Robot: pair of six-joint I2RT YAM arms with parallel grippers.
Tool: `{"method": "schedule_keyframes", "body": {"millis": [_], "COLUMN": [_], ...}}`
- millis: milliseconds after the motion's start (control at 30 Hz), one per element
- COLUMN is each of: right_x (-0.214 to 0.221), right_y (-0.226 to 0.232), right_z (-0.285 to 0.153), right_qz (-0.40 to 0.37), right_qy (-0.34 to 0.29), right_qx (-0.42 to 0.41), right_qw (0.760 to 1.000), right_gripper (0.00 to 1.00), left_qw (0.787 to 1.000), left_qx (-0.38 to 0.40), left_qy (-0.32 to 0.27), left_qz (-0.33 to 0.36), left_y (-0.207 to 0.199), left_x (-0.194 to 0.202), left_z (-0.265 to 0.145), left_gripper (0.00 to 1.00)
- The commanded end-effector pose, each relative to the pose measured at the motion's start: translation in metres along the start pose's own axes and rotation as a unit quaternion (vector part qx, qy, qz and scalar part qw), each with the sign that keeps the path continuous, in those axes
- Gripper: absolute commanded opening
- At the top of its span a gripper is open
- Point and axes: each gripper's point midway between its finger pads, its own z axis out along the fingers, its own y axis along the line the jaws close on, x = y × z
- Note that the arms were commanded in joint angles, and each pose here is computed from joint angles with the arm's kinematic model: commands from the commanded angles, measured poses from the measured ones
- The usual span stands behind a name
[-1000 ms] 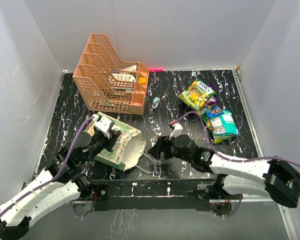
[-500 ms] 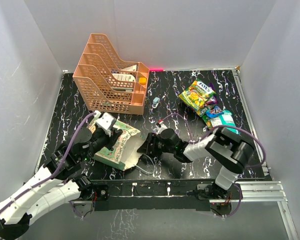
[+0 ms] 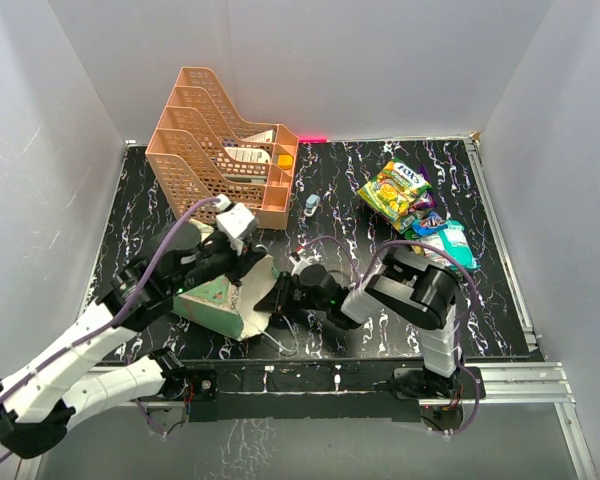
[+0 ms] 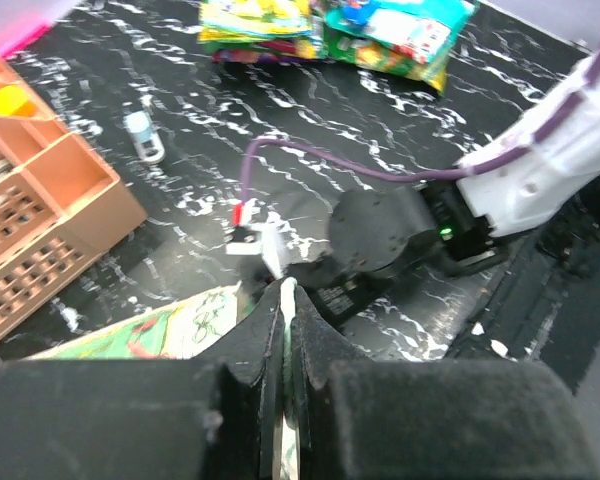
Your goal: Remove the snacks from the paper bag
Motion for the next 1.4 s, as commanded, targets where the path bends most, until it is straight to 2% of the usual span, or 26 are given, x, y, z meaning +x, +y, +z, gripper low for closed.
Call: {"method": "schedule_keyframes", "body": {"millis": [0, 100, 300, 633, 767, 833, 933, 1033, 1133, 1200, 1300, 1367], "right_x": [-0.025, -0.034, -0.047, -0.044, -0.038, -0.036, -0.034, -0.036, -0.040, -0.045, -0.045, -0.039], "right_y": [0.051, 0.062, 0.089, 0.079, 0.054, 0.040, 0.019, -0.016, -0.023, -0.021, -0.029, -0.025], "right_z": [0.021, 0.030, 0.050, 0.051, 0.043, 0.034, 0.023, 0.010, -0.015, -0.035, -0.066, -0.083], "right_qz": [-0.008, -0.018, -0.025, -0.012, -0.005, -0.004, -0.034, -0.065, -0.097, -0.129, -0.182, -0.232], "right_qy": [-0.050, -0.073, -0.095, -0.096, -0.097, -0.102, -0.094, -0.081, -0.067, -0.070, -0.064, -0.055], "right_qx": [-0.086, -0.111, -0.171, -0.165, -0.125, -0.098, -0.041, 0.065, 0.105, 0.125, 0.161, 0.144], "right_qw": [0.995, 0.991, 0.980, 0.981, 0.987, 0.990, 0.994, 0.992, 0.987, 0.981, 0.968, 0.960], "right_gripper": [0.15, 0.08, 0.08, 0.08, 0.08, 0.12, 0.27, 0.44, 0.53, 0.64, 0.68, 0.68], "left_qw": [0.994, 0.990, 0.980, 0.991, 0.995, 0.997, 0.996, 0.996, 0.995, 0.995, 0.995, 0.995], "left_qx": [0.105, 0.142, 0.194, 0.116, 0.078, 0.039, -0.015, -0.022, -0.028, -0.036, -0.044, -0.046], "left_qy": [0.021, 0.021, 0.034, 0.061, 0.062, 0.064, 0.075, 0.073, 0.070, 0.066, 0.059, 0.051], "left_qz": [0.007, -0.001, -0.021, -0.025, -0.027, -0.029, -0.040, -0.054, -0.067, -0.071, -0.070, -0.070], "left_y": [-0.036, -0.049, -0.068, -0.043, -0.030, -0.017, 0.000, 0.001, 0.002, 0.004, 0.007, 0.008], "left_x": [-0.015, -0.019, -0.015, 0.020, 0.027, 0.033, 0.048, 0.055, 0.059, 0.059, 0.057, 0.054], "left_z": [0.007, 0.009, 0.008, 0.005, 0.004, 0.004, 0.004, 0.006, 0.008, 0.007, 0.004, 0.002], "left_gripper": [0.00, 0.00, 0.00, 0.00, 0.00, 0.00, 0.00, 0.00, 0.00, 0.00, 0.00, 0.00]}}
